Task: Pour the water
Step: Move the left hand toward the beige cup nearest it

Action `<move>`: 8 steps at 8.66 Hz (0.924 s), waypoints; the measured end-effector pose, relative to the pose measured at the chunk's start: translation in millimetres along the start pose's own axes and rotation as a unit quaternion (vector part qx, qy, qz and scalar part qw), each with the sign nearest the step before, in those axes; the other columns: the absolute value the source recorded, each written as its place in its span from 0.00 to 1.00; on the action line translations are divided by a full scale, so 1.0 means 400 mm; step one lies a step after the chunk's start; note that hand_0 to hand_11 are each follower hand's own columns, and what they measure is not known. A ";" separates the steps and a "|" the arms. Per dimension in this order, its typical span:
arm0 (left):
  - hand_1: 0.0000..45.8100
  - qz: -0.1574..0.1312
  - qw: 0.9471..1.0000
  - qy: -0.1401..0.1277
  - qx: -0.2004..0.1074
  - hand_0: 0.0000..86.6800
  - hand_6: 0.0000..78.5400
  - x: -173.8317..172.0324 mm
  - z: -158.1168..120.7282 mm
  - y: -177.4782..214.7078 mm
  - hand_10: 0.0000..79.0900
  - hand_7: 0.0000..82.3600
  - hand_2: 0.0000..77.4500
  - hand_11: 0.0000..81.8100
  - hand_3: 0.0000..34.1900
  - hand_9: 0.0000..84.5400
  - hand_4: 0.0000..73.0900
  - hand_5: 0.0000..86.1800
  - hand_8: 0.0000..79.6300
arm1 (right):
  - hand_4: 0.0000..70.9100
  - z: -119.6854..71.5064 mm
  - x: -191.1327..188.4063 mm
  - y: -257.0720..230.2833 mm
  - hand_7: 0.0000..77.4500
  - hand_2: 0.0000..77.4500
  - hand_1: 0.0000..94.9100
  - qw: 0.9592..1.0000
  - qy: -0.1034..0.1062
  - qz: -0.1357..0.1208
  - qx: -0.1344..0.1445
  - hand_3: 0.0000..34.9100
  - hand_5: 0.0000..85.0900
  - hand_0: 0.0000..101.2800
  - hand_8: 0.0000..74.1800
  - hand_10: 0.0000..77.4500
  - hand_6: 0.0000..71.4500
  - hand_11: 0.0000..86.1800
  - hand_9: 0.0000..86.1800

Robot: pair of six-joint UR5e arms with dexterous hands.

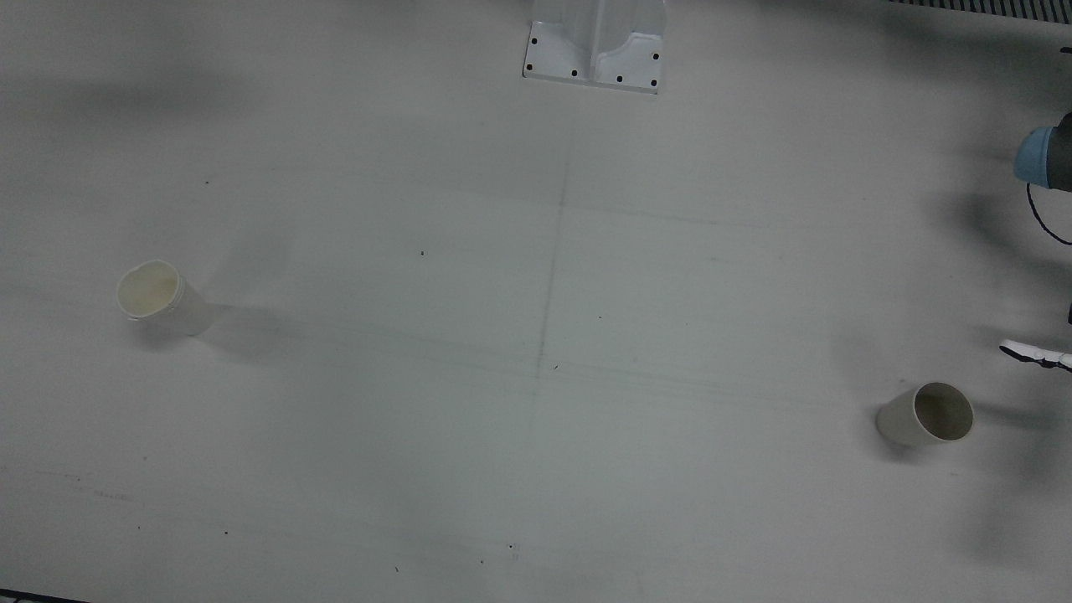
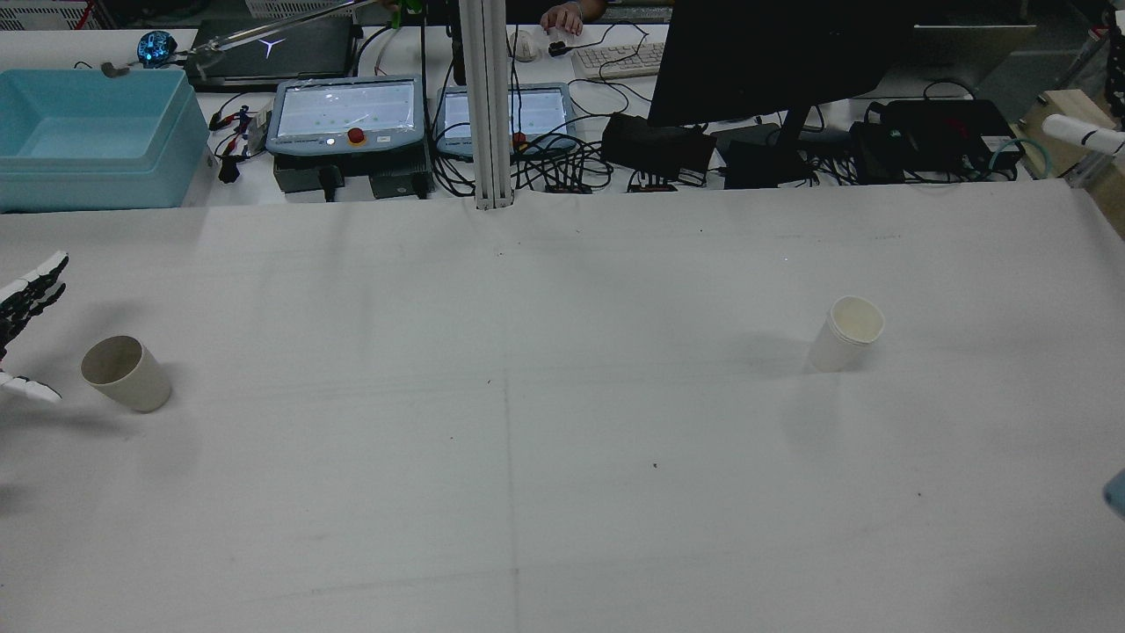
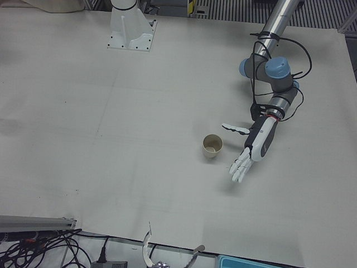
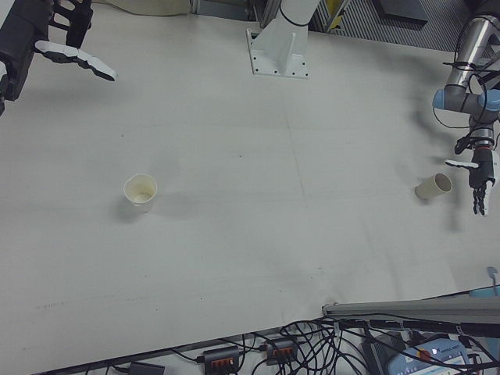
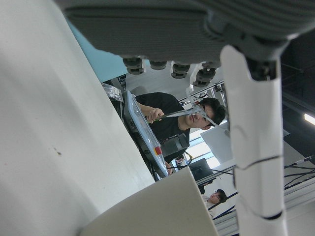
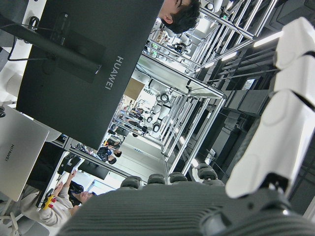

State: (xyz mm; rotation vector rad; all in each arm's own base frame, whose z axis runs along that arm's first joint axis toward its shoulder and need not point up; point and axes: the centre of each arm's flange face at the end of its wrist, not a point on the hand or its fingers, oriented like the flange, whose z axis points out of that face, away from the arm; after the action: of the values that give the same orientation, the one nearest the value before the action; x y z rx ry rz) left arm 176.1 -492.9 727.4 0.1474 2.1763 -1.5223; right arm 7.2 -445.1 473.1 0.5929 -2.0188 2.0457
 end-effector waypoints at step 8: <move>0.32 0.004 1.000 0.006 -0.009 0.67 0.03 -0.118 -0.028 -0.037 0.05 0.07 0.01 0.09 0.00 0.02 0.18 0.00 0.01 | 0.06 0.003 0.003 -0.005 0.02 0.20 0.15 1.000 0.000 -0.002 0.002 0.00 0.01 0.46 0.01 0.01 0.01 0.01 0.01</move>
State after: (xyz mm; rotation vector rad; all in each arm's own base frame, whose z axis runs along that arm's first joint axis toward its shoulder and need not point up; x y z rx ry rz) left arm 208.7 -479.7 764.0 0.1591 2.1948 -1.5013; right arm 7.2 -446.4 475.1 0.5960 -2.0121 2.0485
